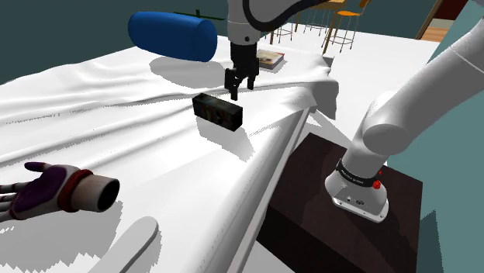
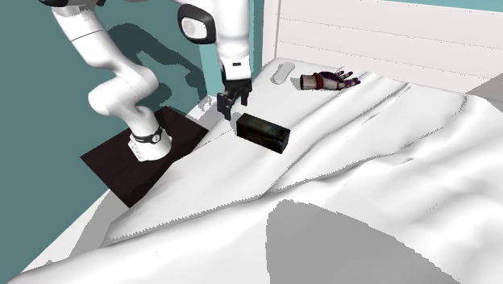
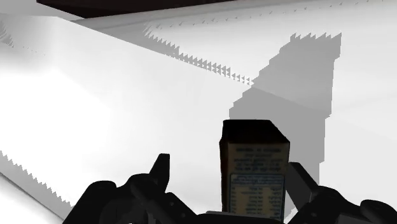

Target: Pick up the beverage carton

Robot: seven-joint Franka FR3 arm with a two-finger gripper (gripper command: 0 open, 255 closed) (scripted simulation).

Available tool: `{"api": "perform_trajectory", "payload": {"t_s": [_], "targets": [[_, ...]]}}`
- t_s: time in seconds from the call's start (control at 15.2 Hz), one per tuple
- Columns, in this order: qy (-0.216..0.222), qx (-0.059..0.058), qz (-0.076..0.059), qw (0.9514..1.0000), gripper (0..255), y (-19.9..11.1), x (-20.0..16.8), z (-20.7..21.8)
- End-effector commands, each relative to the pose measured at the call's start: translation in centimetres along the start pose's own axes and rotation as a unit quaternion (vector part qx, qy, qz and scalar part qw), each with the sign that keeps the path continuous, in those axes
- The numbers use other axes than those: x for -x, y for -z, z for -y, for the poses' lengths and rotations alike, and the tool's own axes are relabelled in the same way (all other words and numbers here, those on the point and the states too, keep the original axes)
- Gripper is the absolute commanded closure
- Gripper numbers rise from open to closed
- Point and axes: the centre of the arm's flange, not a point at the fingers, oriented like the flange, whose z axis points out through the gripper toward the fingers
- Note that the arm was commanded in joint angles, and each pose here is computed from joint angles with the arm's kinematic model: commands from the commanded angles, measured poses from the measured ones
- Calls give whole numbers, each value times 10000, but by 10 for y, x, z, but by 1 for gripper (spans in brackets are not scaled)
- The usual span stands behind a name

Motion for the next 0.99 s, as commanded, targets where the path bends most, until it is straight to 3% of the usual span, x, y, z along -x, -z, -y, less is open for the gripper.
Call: {"api": "perform_trajectory", "payload": {"t_s": [0.0, 0.13, 0.79, 0.86, 0.92], "targets": [[-28, 34, -71, 10000, 0, -10, -19, 19], [-55, 74, -132, 9999, 0, -20, -35, 35], [-55, 74, -132, 9999, 0, -60, -36, 36], [-55, 74, -132, 9999, 255, -60, -36, 36], [-55, 74, -132, 9999, 255, -60, -36, 36]]}}
